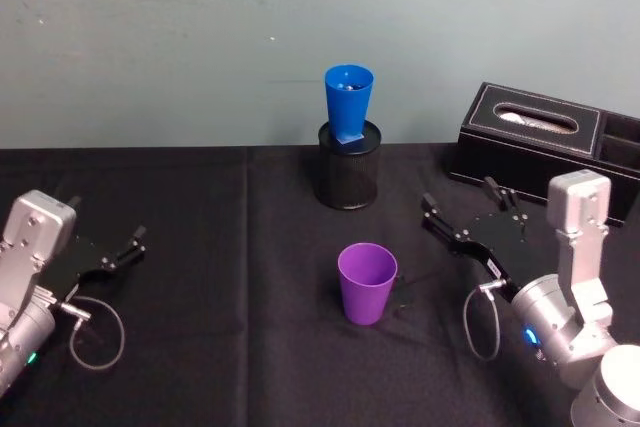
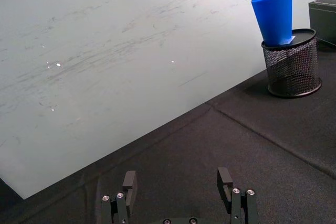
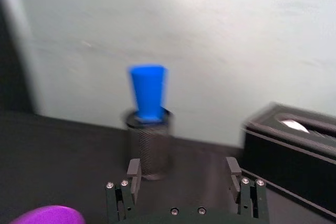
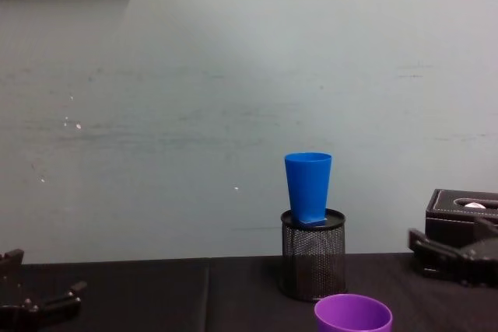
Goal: Pick up one cup with a gripper and tap it against the other cup.
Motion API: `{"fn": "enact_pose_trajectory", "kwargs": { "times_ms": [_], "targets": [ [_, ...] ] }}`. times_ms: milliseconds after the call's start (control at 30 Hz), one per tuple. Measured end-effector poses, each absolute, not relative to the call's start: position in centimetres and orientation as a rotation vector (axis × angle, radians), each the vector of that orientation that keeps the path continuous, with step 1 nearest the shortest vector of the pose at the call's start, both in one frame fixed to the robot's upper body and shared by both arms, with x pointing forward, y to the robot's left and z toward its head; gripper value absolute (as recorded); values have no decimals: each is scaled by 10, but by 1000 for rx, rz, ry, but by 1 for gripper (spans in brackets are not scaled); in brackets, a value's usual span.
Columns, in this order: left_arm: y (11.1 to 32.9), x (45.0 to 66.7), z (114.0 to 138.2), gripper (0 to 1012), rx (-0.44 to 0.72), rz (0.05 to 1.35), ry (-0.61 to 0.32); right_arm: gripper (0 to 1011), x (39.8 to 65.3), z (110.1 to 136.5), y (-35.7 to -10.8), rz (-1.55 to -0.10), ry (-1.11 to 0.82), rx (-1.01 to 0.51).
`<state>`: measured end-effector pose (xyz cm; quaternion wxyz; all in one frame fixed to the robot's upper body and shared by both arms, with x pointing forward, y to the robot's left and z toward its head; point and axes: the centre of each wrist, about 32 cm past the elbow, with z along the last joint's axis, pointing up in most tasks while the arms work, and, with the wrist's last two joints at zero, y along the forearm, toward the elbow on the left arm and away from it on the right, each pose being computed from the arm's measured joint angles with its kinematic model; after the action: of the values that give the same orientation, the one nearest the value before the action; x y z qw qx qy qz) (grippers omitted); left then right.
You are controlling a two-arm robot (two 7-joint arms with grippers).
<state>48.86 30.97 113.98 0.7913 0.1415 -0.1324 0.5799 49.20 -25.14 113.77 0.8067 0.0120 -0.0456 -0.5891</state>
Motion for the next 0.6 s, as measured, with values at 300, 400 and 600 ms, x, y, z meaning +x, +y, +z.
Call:
{"fn": "enact_pose_trajectory", "kwargs": {
  "times_ms": [300, 400, 600],
  "targets": [
    [310, 489, 1140, 1000, 305, 1248, -285, 1003, 500, 1128, -247, -1395, -47, -97],
    [310, 489, 1140, 1000, 305, 1248, -285, 1003, 500, 1128, -247, -1394, -49, -95],
    [310, 489, 1140, 1000, 305, 1248, -285, 1003, 499, 1129, -247, -1388, -56, -86]
  ]
}}
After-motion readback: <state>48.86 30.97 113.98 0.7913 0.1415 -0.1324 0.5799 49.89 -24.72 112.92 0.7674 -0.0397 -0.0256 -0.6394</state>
